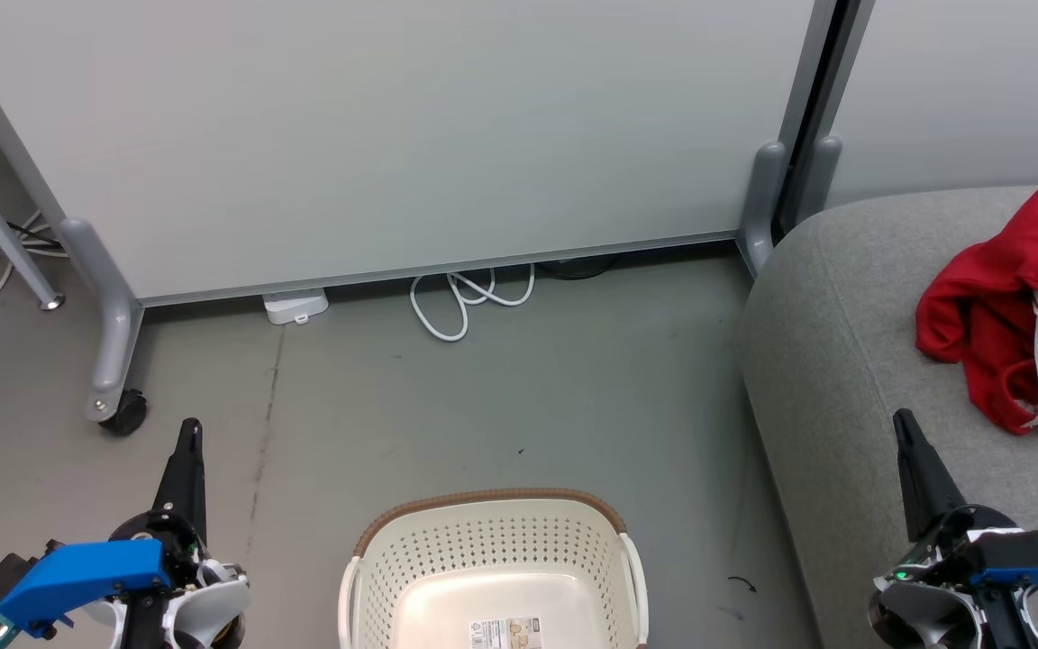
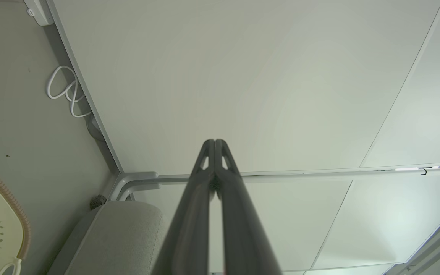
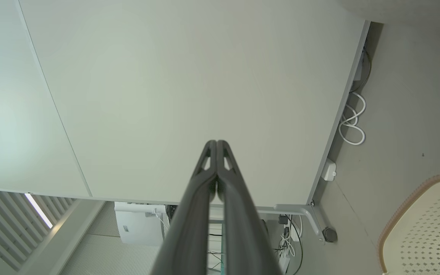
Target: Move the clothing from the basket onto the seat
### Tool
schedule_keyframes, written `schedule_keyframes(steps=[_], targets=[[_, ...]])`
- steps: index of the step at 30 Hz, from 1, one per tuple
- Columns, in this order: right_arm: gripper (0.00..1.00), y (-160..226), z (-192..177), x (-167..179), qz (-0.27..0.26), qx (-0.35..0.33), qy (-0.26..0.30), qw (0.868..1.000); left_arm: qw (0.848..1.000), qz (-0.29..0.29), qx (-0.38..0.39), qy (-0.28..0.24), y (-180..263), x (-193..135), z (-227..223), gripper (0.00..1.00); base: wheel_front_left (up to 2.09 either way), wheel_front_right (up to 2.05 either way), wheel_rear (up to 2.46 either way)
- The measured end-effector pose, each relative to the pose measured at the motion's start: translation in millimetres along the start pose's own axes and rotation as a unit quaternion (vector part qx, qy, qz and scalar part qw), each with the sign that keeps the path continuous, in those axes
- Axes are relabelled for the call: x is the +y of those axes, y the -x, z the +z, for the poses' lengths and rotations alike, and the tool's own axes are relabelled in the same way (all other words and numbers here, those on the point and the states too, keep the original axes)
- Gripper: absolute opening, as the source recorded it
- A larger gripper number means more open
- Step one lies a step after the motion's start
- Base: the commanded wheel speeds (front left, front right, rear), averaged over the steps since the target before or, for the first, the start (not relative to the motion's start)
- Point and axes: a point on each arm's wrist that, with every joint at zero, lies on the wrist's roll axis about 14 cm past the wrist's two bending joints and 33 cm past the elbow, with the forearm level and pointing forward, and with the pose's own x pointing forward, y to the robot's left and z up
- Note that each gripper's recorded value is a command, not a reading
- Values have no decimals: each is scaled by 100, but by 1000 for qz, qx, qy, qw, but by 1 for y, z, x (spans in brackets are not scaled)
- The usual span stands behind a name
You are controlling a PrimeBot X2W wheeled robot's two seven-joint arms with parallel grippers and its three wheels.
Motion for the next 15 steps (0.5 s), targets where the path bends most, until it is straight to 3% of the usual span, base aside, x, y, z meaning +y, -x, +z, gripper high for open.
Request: schedule_keyframes(steps=[15], targets=[[0,0,0,0,0,0,0,1000,1000,0,0,0,0,0,0,0,0,0,0]])
